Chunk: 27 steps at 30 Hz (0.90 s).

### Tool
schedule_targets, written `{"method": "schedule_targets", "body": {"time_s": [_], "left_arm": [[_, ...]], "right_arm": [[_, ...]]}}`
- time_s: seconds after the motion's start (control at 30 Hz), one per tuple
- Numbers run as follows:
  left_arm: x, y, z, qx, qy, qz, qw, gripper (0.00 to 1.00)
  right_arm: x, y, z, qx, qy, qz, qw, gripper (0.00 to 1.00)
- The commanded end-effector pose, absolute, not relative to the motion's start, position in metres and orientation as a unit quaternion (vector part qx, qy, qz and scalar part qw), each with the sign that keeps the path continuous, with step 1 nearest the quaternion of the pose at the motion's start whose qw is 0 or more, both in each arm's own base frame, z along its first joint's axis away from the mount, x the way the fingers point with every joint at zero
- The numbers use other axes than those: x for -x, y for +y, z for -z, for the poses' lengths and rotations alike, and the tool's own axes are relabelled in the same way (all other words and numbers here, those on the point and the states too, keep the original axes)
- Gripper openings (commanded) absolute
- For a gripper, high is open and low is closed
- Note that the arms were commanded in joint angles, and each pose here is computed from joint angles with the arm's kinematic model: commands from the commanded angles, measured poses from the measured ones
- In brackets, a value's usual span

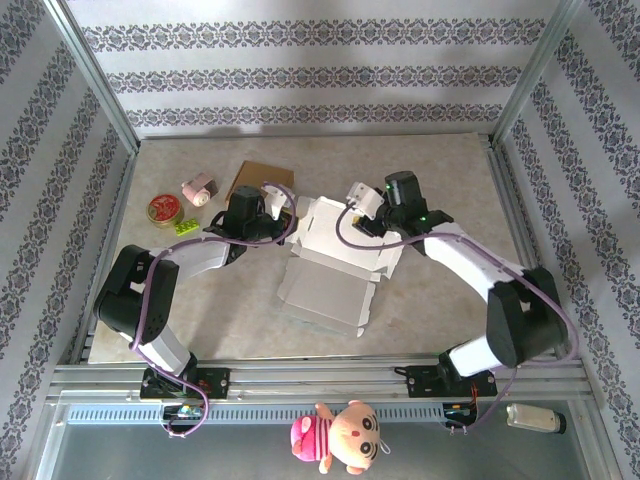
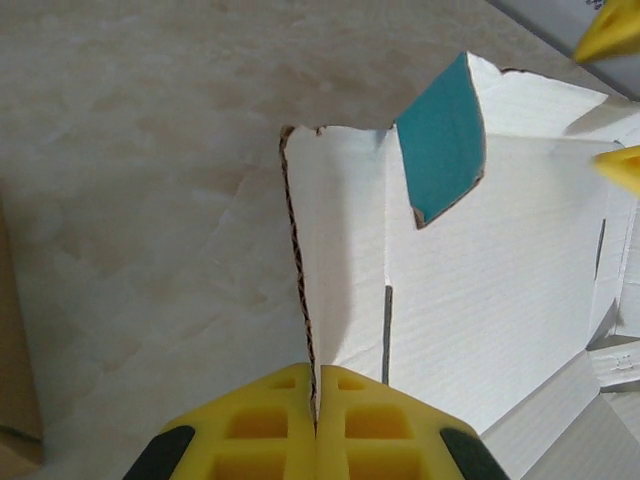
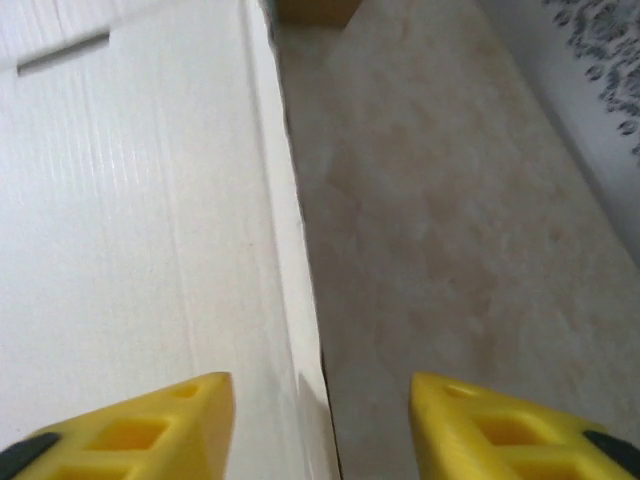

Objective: Fold the paper box

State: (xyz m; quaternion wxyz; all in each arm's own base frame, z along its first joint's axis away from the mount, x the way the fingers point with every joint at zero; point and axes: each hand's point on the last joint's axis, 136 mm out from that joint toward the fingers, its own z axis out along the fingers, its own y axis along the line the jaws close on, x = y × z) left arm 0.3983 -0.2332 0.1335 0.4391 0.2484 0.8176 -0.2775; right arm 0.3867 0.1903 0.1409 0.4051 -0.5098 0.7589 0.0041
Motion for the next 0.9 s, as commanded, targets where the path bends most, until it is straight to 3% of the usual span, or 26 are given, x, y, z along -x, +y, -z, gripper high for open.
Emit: {"method": "schedule_targets", "body": {"time_s": [0.0,0.1,0.17,0.27,0.3,0.37,0.43,0.53,0.67,0.73,0.87], "left_arm": [[-0.402,-0.238,-0.157,-0.28,0.783,0.275,0.482,0.0],[-0.402,-0.238,-0.157,-0.281,0.784,0.273,0.482,0.0],[-0.403,-0.237,-0.156,-0.279,0.785,0.27,0.483,0.0],[-0.407,-0.233,-0.156,-0.269,0.791,0.259,0.485,0.0],[-0.409,-0.231,-0.158,-0.26,0.793,0.254,0.489,0.06],[-0.411,-0.225,-0.166,-0.238,0.794,0.252,0.499,0.33],[-0.407,-0.22,-0.18,-0.199,0.791,0.266,0.514,0.52],[-0.395,-0.204,-0.206,-0.109,0.788,0.297,0.528,0.61],[-0.378,-0.177,-0.206,-0.004,0.822,0.29,0.49,0.64],[-0.37,-0.168,-0.196,0.07,0.846,0.294,0.439,0.57],[-0.364,-0.19,-0.191,0.164,0.826,0.406,0.356,0.5]], "right_arm": [[-0.4,0.193,-0.145,0.546,0.733,0.047,0.403,0.39],[-0.405,0.195,-0.143,0.539,0.736,0.051,0.406,0.14],[-0.403,0.199,-0.143,0.545,0.732,0.05,0.407,0.02],[-0.399,0.205,-0.147,0.562,0.717,0.068,0.407,0.0],[-0.399,0.206,-0.15,0.567,0.711,0.08,0.409,0.0],[-0.4,0.207,-0.16,0.579,0.691,0.12,0.415,0.0],[-0.406,0.206,-0.174,0.586,0.662,0.18,0.431,0.0],[-0.414,0.205,-0.192,0.593,0.614,0.268,0.447,0.0],[-0.425,0.203,-0.202,0.584,0.563,0.359,0.462,0.0],[-0.428,0.205,-0.2,0.576,0.538,0.396,0.472,0.0],[-0.422,0.218,-0.174,0.588,0.495,0.423,0.48,0.0]]}}
